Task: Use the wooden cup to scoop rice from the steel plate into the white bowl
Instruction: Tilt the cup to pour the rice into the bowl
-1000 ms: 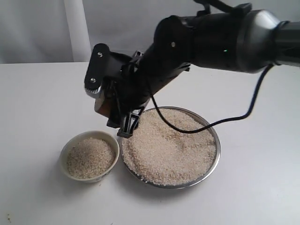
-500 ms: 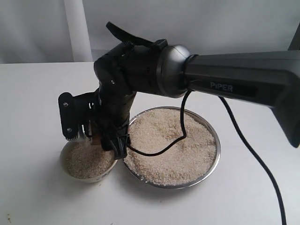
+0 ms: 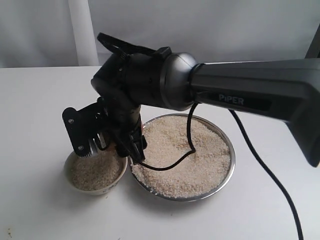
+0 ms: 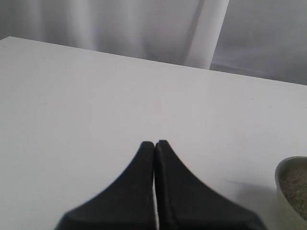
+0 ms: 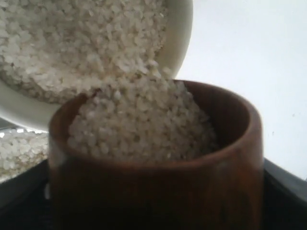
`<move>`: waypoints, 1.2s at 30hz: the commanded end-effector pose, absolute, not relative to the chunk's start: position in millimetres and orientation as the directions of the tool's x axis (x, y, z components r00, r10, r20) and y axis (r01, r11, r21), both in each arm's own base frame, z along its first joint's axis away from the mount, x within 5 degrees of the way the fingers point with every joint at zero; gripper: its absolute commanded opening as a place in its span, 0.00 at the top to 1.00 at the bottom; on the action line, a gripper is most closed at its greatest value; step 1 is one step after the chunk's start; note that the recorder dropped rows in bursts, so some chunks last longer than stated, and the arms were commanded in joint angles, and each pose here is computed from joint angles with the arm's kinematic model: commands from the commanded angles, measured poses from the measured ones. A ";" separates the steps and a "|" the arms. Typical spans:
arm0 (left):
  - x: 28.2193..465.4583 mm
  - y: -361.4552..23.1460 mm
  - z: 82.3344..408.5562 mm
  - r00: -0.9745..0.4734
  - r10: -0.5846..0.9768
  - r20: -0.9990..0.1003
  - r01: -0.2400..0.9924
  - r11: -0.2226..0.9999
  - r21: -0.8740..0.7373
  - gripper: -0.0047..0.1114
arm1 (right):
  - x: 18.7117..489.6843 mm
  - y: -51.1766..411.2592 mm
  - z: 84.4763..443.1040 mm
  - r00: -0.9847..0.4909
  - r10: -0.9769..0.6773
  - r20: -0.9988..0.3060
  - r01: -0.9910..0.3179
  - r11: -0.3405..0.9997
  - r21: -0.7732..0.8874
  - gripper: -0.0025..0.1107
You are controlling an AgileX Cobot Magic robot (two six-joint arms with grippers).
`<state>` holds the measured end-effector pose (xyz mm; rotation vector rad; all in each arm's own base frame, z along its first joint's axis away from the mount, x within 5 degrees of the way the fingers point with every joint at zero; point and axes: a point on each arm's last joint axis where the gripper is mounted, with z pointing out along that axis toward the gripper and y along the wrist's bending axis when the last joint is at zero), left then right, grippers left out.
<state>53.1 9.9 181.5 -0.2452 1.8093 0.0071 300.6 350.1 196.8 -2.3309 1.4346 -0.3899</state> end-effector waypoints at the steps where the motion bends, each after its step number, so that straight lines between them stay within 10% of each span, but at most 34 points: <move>1: 53.0 9.6 183.3 -0.218 -0.169 -0.961 -0.168 0.977 -0.133 0.96 | 298.3 355.9 199.0 0.476 -0.876 0.079 -0.754 -0.453 -0.476 0.98; 36: 53.0 9.6 183.3 -0.218 -0.169 -0.961 -0.168 0.977 -0.133 0.96 | 278.4 384.5 200.3 0.607 -0.675 0.420 -0.436 -0.725 -0.534 0.98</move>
